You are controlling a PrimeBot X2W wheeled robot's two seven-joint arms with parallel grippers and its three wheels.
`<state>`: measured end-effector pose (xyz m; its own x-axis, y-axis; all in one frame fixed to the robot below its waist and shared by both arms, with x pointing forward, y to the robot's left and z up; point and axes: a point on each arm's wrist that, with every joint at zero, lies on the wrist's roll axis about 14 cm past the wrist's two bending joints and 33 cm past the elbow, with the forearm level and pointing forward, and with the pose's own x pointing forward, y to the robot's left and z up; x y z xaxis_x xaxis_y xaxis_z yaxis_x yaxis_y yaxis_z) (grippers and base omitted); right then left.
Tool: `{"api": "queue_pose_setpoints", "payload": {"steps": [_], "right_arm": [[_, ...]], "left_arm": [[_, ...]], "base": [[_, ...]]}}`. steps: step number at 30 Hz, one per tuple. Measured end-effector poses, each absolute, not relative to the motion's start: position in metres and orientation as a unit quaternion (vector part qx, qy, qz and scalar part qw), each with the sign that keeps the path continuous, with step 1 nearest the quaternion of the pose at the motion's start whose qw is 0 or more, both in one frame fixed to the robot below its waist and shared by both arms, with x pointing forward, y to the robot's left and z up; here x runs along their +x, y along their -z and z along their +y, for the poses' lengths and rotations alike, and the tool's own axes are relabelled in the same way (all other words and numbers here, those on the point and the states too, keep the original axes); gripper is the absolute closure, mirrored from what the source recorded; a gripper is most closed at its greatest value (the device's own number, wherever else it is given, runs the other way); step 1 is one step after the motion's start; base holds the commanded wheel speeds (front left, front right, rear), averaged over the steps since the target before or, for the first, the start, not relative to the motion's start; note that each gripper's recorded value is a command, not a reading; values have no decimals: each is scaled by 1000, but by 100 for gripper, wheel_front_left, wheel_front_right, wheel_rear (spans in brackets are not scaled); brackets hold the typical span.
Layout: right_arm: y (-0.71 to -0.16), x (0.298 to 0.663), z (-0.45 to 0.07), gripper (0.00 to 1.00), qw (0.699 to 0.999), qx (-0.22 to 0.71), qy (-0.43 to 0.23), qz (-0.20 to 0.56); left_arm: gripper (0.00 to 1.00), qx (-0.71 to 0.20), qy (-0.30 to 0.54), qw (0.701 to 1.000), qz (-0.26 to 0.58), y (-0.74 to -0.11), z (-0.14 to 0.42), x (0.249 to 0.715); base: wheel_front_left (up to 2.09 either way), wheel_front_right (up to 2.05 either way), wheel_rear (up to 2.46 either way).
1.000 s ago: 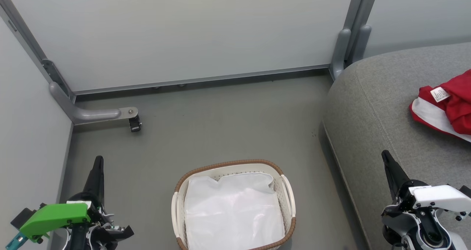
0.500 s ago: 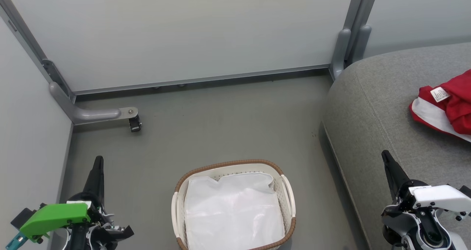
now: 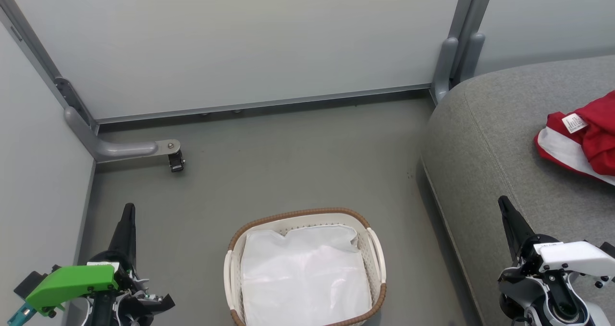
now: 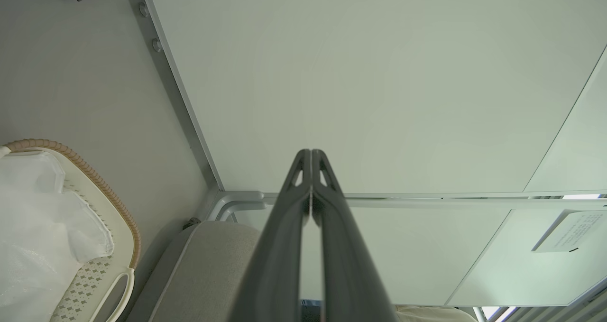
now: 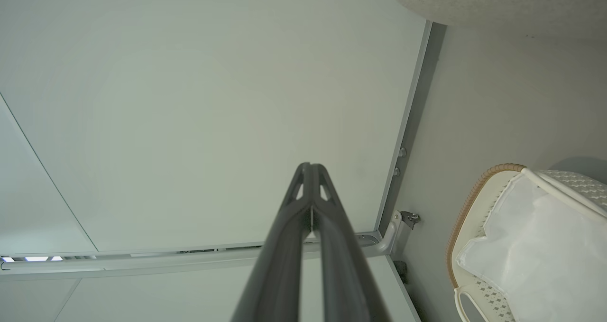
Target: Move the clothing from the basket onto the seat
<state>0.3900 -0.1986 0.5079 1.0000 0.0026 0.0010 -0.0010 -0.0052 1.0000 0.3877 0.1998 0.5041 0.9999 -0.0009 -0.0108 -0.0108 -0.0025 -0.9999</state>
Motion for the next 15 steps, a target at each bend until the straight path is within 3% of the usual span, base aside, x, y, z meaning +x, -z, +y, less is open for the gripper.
{"api": "queue_pose_setpoints", "payload": {"steps": [15], "right_arm": [[-508,390,-199,100,705,709,-1,1]], "left_arm": [[100,-708,-3,706,4,-504,200,388]], "base": [[0,0,0]]}}
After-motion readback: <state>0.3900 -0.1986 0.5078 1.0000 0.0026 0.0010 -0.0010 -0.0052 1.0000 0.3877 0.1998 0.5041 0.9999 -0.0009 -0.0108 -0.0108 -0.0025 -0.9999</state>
